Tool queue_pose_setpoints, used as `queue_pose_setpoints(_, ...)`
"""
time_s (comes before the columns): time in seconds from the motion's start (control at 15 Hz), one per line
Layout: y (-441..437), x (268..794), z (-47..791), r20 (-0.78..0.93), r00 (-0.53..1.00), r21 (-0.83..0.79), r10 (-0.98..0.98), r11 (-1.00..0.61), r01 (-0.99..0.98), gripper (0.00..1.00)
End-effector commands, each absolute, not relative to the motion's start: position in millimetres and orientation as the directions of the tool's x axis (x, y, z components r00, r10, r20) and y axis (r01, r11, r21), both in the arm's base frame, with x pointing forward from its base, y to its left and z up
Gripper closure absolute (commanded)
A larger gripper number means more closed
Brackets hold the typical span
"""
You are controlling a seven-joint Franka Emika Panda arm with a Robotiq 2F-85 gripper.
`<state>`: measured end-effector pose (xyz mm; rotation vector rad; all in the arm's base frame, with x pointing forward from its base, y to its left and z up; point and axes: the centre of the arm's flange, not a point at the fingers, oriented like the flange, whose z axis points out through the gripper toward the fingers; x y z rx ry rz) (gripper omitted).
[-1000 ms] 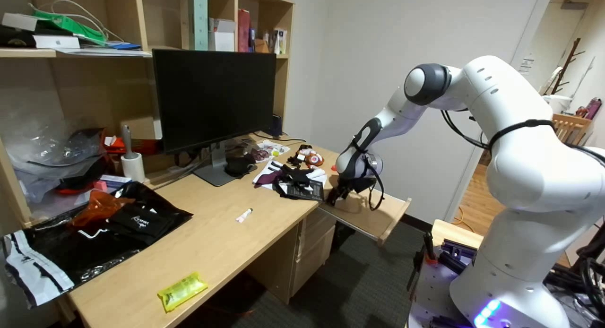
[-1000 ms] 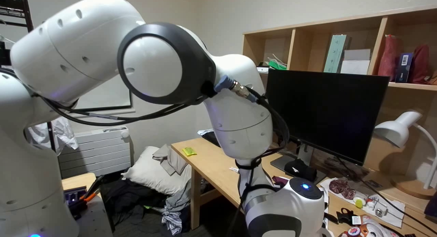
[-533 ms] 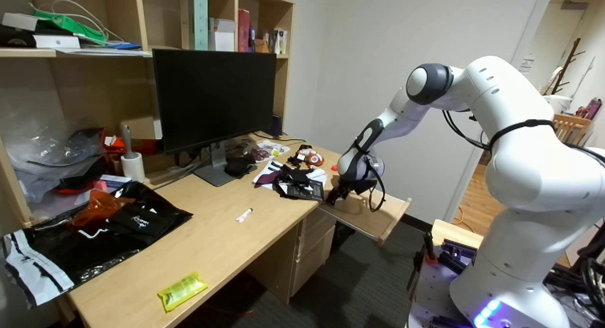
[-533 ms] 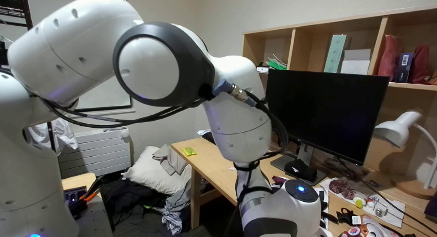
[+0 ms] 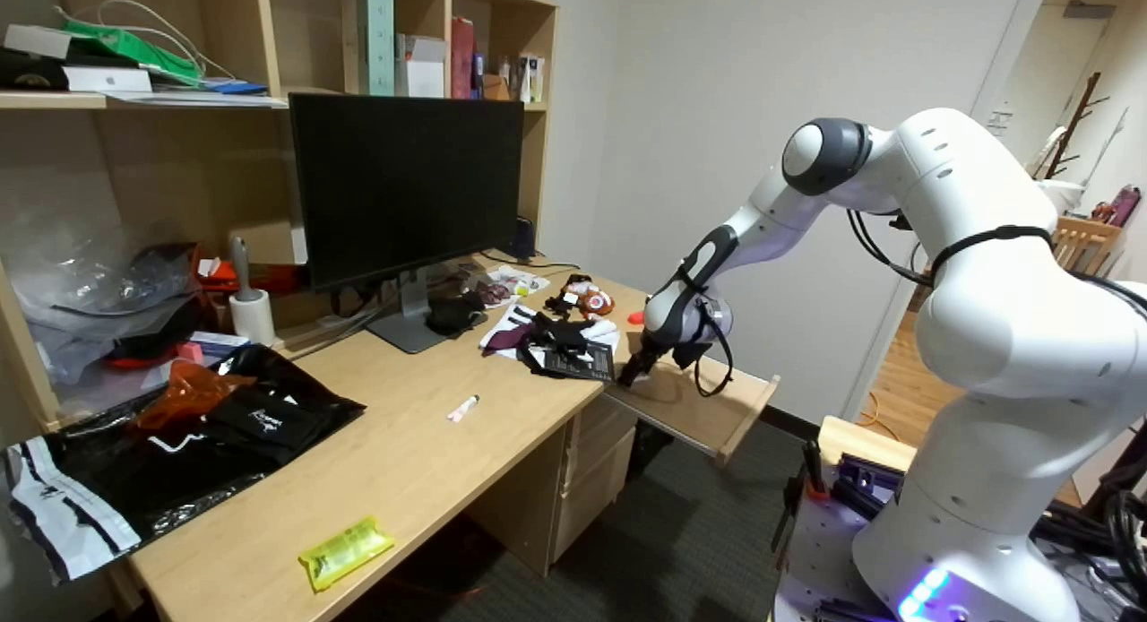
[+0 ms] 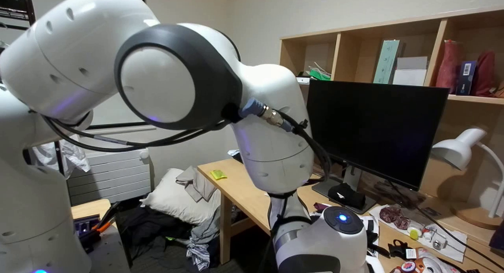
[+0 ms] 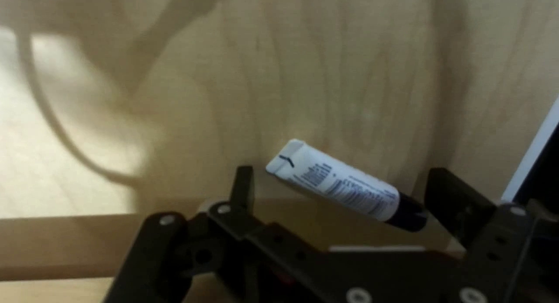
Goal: Move the two tubes from the pullout table to the top of the desk
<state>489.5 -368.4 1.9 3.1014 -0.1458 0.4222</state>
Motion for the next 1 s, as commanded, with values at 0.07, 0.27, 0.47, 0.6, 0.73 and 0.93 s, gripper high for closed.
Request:
queue_pose_setpoints(0.07, -358, 496, 8, 0.331, 0.943, -0.01, -0.02, -1.0, -0.017, 0.0)
queue_pose_setpoints(0.27, -354, 496, 5, 0.309, 0.951, -0.033, -0.002, -0.999, 0.009, 0.0)
queue_pose_setpoints(0.47, -348, 493, 3, 0.273, 0.962, -0.083, -0.015, -0.997, 0.008, 0.0)
queue_pose_setpoints(0.6, -347, 491, 2, 0.257, 0.966, -0.104, -0.028, -0.995, -0.001, 0.25)
queue_pose_setpoints(0.73, -349, 491, 4, 0.243, 0.969, -0.122, -0.047, -0.992, -0.018, 0.32)
queue_pose_setpoints(0.93, -352, 491, 7, 0.233, 0.97, -0.137, -0.068, -0.99, -0.037, 0.53)
